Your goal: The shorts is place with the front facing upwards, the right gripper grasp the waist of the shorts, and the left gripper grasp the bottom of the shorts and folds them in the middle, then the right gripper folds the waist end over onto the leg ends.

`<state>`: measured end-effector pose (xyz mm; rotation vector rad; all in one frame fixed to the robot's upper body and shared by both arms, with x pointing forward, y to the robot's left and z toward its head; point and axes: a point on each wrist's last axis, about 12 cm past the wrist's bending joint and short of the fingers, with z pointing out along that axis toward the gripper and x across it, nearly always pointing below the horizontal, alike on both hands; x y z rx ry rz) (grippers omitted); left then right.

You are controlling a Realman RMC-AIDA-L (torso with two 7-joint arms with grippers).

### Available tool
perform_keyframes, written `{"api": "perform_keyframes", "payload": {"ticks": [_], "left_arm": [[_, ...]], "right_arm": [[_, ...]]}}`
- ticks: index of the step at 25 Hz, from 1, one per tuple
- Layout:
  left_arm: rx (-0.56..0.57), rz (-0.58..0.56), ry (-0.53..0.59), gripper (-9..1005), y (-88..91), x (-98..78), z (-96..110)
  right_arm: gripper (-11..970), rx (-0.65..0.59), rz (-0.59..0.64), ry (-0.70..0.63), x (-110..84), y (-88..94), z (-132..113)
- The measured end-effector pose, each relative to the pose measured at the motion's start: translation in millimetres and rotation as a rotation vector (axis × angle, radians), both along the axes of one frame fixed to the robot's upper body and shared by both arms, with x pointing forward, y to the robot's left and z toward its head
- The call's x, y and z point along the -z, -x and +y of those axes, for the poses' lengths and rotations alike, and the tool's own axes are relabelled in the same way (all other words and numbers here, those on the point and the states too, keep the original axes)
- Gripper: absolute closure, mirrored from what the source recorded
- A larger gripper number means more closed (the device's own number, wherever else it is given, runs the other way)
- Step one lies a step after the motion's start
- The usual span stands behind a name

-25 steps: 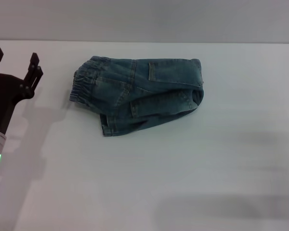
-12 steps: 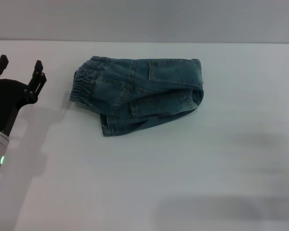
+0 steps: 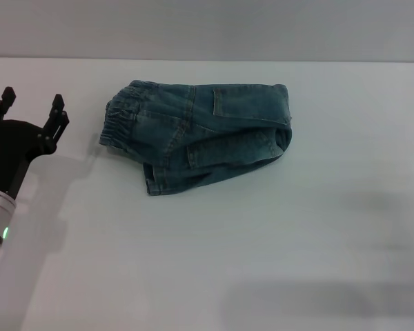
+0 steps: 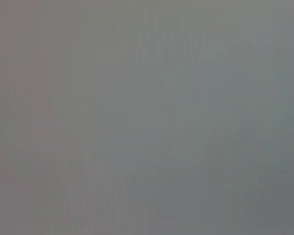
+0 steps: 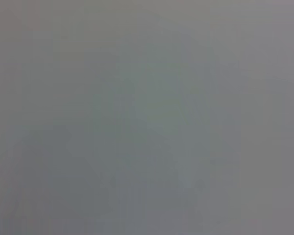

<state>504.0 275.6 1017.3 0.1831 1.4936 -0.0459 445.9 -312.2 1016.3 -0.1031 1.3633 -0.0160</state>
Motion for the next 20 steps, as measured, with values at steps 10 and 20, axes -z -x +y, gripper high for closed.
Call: {"api": "perform_keyframes", "payload": {"ticks": [10,20], "left_arm": [[-0.001,0.013,0.004,201,3.4,2.6,0.9],[-0.01,0.024,0.037,201,8.2,4.7,5.2]], "right_arm": [[523,0.011,-0.033,0.041,-3.5,0.5,1.8],[523,0.015,-0.031,0.041,-3.0,1.4,0.2]]}}
